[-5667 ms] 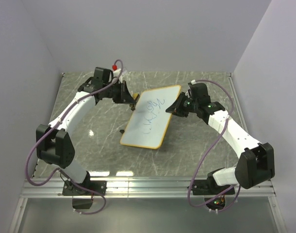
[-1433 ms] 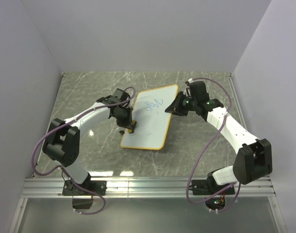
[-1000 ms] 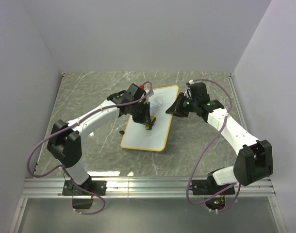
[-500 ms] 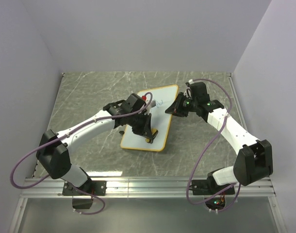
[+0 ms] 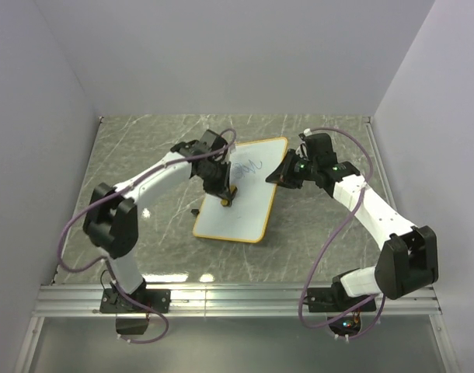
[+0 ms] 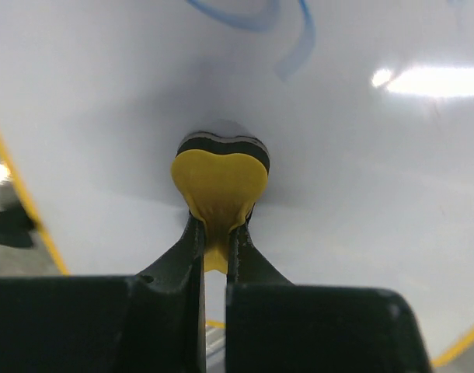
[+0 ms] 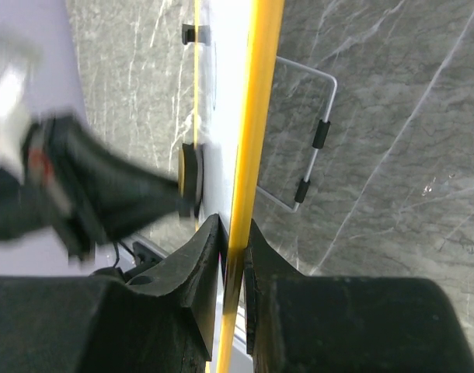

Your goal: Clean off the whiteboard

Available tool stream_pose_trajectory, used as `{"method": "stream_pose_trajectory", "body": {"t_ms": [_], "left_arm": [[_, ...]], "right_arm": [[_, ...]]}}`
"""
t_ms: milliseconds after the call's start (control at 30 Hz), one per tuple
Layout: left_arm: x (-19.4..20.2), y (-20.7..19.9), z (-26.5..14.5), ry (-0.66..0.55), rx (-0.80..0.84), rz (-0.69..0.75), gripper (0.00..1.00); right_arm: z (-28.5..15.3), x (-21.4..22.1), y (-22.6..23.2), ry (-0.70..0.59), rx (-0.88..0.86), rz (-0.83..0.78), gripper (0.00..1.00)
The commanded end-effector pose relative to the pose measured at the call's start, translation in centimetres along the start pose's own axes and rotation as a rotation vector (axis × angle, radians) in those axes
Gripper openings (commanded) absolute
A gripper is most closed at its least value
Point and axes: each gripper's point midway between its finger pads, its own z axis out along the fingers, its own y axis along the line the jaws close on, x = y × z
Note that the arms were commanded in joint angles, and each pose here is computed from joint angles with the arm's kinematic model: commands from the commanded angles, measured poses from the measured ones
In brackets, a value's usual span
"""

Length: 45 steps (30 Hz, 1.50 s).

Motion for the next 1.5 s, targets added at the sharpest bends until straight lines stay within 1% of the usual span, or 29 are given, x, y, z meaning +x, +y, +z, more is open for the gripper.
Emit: {"method": "stream_pose_trajectory", "body": {"t_ms": [0, 33, 67, 100, 167, 200, 233, 300, 333, 400, 467, 533, 567, 600, 667, 700, 767, 800, 833, 933, 1000, 1067, 1100, 1167, 1233, 1333, 1367, 1433, 1467], "left_arm": [[-4.0, 2.1, 1.7, -0.039, -0.095, 0.043, 0.0], [-5.2, 2.2, 1.4, -0.054, -0.101, 0.045, 0.0], [-6.1, 2.1, 2.1, -0.047, -0.105, 0.05, 0.0], [-8.6, 0.3, 0.8, -0.099, -0.063, 0.076, 0.0], [-10.3, -1.3, 1.2, -0.107, -0.01, 0.087, 0.0], [-12.1, -3.3, 0.1, -0.159, 0.039, 0.109, 0.0], [-12.3, -4.7, 0.4, -0.147, 0.101, 0.118, 0.0], [-13.1, -7.2, -0.2, -0.173, 0.186, 0.15, 0.0], [-13.1, -9.3, -0.5, -0.183, 0.257, 0.175, 0.0], [-12.9, -11.4, -0.9, -0.191, 0.326, 0.204, 0.0], [-12.2, -14.6, -1.7, -0.187, 0.419, 0.246, 0.0], [-11.6, -16.4, -2.0, -0.181, 0.475, 0.252, 0.0], [-11.7, -16.5, -2.1, -0.185, 0.478, 0.243, 0.0], [-12.0, -16.2, -2.0, -0.192, 0.457, 0.227, 0.0], [-12.4, -14.4, -1.1, -0.187, 0.395, 0.187, 0.0], [-12.7, -12.1, -0.3, -0.178, 0.33, 0.143, 0.0], [-12.6, -8.8, 1.5, -0.14, 0.241, 0.09, 0.0], [-11.8, -6.6, 2.4, -0.094, 0.175, 0.054, 0.0], [-12.1, -3.7, 3.4, -0.087, 0.094, 0.03, 0.0], [-9.8, 2.1, 5.5, 0.009, -0.067, 0.008, 0.0], [-7.9, 5.2, 6.8, 0.068, -0.126, -0.001, 0.0], [-6.5, 7.2, 7.9, 0.102, -0.148, -0.018, 0.0], [-6.6, 8.1, 8.0, 0.101, -0.151, -0.031, 0.0], [-6.6, 8.7, 8.5, 0.106, -0.143, -0.039, 0.0], [-7.1, 8.5, 8.6, 0.094, -0.131, -0.021, 0.0], [-8.5, 6.5, 7.9, 0.06, -0.08, 0.011, 0.0], [-9.4, 5.6, 7.4, 0.037, -0.059, 0.027, 0.0], [-9.9, 3.5, 6.7, 0.016, -0.027, 0.066, 0.0], [-10.7, 1.8, 5.9, -0.008, 0.018, 0.09, 0.0]], "right_arm": [[-0.9, 1.8, -1.1, 0.026, 0.025, -0.079, 0.0], [-0.9, 1.8, -1.0, 0.025, 0.018, -0.079, 0.0], [-0.8, 2.1, -1.2, 0.032, 0.02, -0.073, 0.0], [-0.7, 2.2, -1.4, 0.033, 0.023, -0.068, 0.0], [-0.6, 2.5, -1.6, 0.037, 0.029, -0.063, 0.0], [-0.6, 2.5, -1.7, 0.038, 0.03, -0.058, 0.0], [-0.5, 2.5, -1.7, 0.038, 0.032, -0.056, 0.0], [-0.5, 2.6, -1.7, 0.041, 0.029, -0.057, 0.0], [-0.4, 2.7, -1.8, 0.045, 0.033, -0.053, 0.0], [-0.3, 2.5, -1.8, 0.046, 0.035, -0.049, 0.0], [0.0, 2.7, -1.9, 0.056, 0.04, -0.047, 0.0], [0.1, 2.5, -1.9, 0.058, 0.042, -0.052, 0.0], [0.1, 2.4, -1.8, 0.058, 0.046, -0.054, 0.0], [0.2, 2.3, -1.9, 0.059, 0.05, -0.058, 0.0], [0.3, 2.2, -1.8, 0.062, 0.053, -0.062, 0.0], [0.3, 2.2, -1.8, 0.064, 0.053, -0.066, 0.0], [0.4, 2.0, -1.8, 0.063, 0.056, -0.066, 0.0], [0.4, 1.9, -1.8, 0.063, 0.057, -0.07, 0.0], [0.4, 1.9, -1.9, 0.065, 0.06, -0.069, 0.0], [0.4, 1.9, -1.9, 0.069, 0.065, -0.076, 0.0], [0.4, 1.9, -1.9, 0.068, 0.066, -0.082, 0.0], [0.4, 1.8, -2.0, 0.068, 0.068, -0.082, 0.0], [0.5, 1.9, -1.9, 0.07, 0.066, -0.083, 0.0], [0.6, 1.9, -2.1, 0.075, 0.067, -0.081, 0.0], [0.6, 2.0, -2.0, 0.079, 0.063, -0.082, 0.0], [0.8, 2.1, -2.0, 0.085, 0.058, -0.082, 0.0], [0.9, 2.1, -2.0, 0.088, 0.059, -0.081, 0.0], [1.1, 2.2, -2.1, 0.095, 0.057, -0.077, 0.0], [1.1, 2.2, -2.0, 0.094, 0.054, -0.075, 0.0]]}}
